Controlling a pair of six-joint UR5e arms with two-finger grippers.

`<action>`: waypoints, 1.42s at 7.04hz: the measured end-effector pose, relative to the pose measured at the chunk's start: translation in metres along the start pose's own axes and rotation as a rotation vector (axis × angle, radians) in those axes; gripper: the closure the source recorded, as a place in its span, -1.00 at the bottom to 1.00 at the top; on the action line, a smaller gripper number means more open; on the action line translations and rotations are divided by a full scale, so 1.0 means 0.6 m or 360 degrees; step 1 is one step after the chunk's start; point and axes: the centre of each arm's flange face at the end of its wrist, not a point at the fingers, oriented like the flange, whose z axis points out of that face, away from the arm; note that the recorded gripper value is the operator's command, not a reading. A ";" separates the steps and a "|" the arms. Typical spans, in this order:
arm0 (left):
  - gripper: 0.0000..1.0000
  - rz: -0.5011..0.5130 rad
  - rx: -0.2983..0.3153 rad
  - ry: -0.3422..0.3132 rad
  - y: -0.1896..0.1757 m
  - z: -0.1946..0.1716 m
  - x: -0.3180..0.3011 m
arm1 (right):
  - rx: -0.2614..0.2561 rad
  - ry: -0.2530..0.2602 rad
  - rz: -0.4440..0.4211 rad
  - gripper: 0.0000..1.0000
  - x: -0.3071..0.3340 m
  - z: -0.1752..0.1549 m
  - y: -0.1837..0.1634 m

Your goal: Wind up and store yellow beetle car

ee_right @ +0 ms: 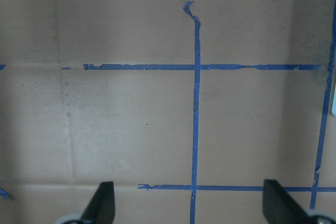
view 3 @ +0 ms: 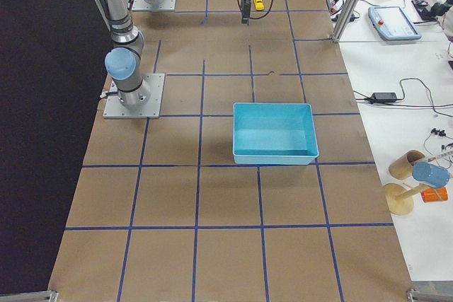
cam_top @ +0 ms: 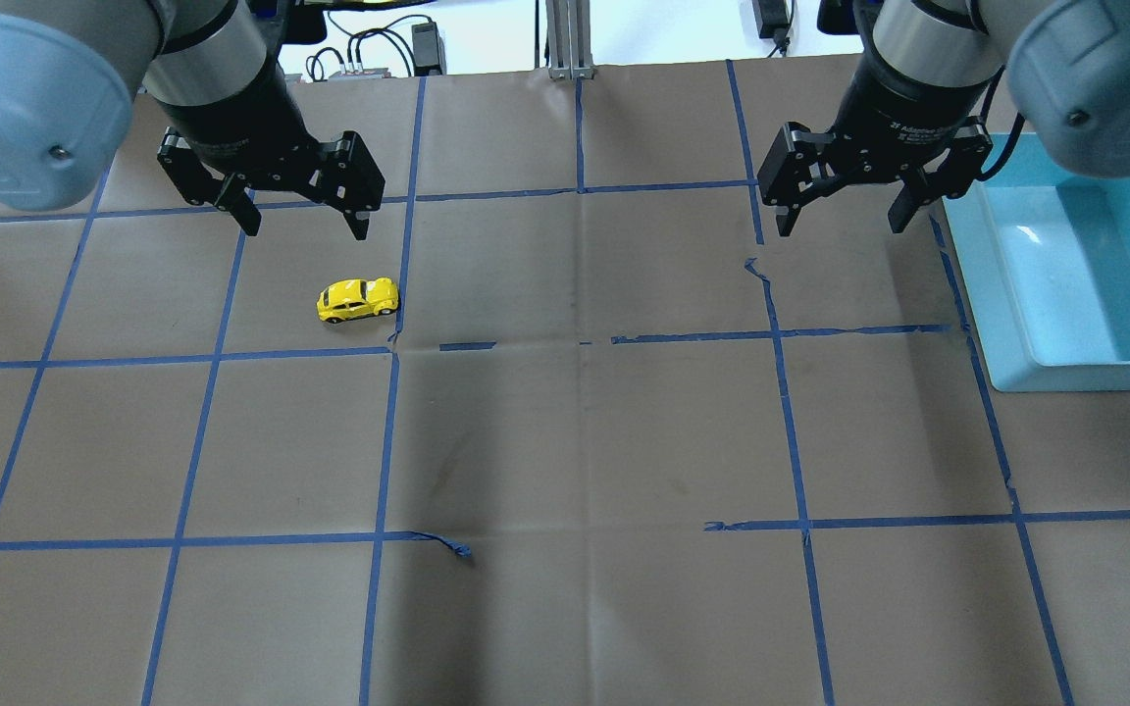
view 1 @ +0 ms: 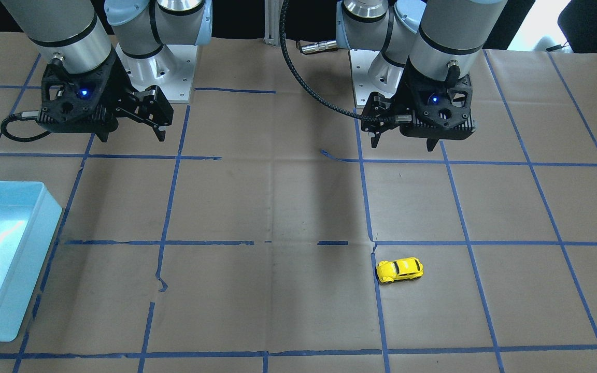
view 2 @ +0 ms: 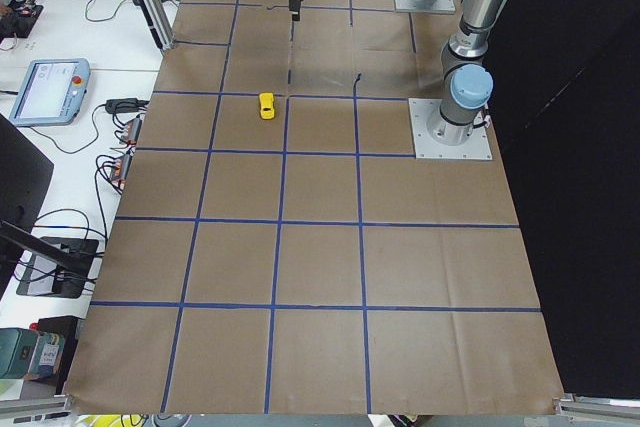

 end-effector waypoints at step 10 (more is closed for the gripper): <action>-0.98 0.0263 0.0013 -0.0053 -0.056 0.054 -0.006 | -0.0006 0.0000 0.0000 -1.00 0.000 0.003 -0.001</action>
